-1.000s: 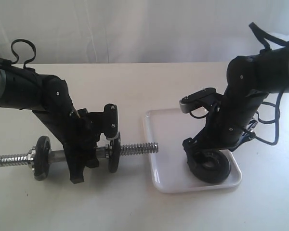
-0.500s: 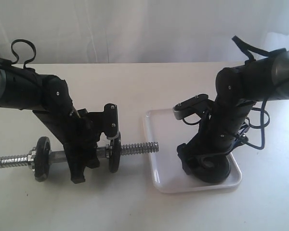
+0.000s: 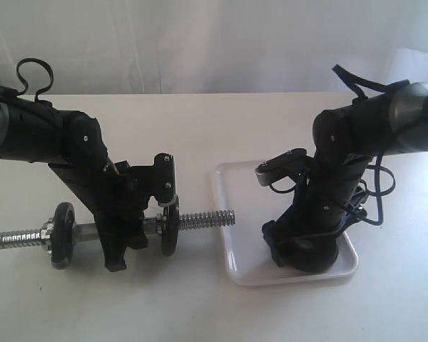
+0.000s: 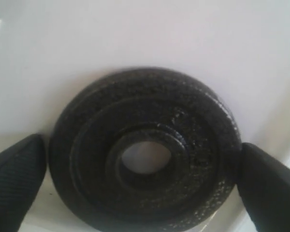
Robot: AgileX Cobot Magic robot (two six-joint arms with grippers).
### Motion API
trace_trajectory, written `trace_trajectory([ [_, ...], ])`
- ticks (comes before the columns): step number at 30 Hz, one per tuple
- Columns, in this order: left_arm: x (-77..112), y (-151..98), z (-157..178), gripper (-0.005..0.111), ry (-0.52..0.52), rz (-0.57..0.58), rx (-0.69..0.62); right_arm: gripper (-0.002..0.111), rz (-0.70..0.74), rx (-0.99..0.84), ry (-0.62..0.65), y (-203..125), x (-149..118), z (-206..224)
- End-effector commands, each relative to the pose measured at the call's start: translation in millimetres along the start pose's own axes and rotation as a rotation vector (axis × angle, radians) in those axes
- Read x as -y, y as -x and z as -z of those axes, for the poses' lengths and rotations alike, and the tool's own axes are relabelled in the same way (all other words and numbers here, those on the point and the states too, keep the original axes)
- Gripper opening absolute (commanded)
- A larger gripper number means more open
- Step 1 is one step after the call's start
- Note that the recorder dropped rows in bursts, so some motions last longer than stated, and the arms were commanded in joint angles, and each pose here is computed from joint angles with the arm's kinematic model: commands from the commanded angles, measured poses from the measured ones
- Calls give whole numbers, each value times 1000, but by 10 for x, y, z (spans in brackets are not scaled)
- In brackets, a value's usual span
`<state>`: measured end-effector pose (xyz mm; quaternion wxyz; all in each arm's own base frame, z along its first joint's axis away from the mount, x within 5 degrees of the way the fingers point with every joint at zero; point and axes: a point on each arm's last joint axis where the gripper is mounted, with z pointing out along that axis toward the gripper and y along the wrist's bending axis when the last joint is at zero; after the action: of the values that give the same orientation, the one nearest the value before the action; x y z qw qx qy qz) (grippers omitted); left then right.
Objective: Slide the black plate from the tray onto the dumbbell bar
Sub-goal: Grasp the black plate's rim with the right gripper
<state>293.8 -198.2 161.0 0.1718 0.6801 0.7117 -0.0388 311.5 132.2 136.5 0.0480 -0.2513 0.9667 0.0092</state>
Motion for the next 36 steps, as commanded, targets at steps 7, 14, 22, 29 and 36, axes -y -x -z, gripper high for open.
trace_trajectory([
  [7, 19, 54, 39, 0, -8, 57, 37, 36, 13, -29, -15, -25, 23, -46],
  [14, 19, 54, 39, 0, -8, 57, 37, 0, 173, -15, -57, -8, 62, -45],
  [22, 27, 59, 39, 0, -17, 70, 42, 0, 176, 19, -63, 23, 65, -45],
  [29, 27, 59, 39, 0, -17, 70, 42, 0, 176, 17, -63, 22, 65, -45],
  [36, 29, 70, 40, 0, -21, 89, 54, 0, 174, 18, -62, 22, 64, -45],
])
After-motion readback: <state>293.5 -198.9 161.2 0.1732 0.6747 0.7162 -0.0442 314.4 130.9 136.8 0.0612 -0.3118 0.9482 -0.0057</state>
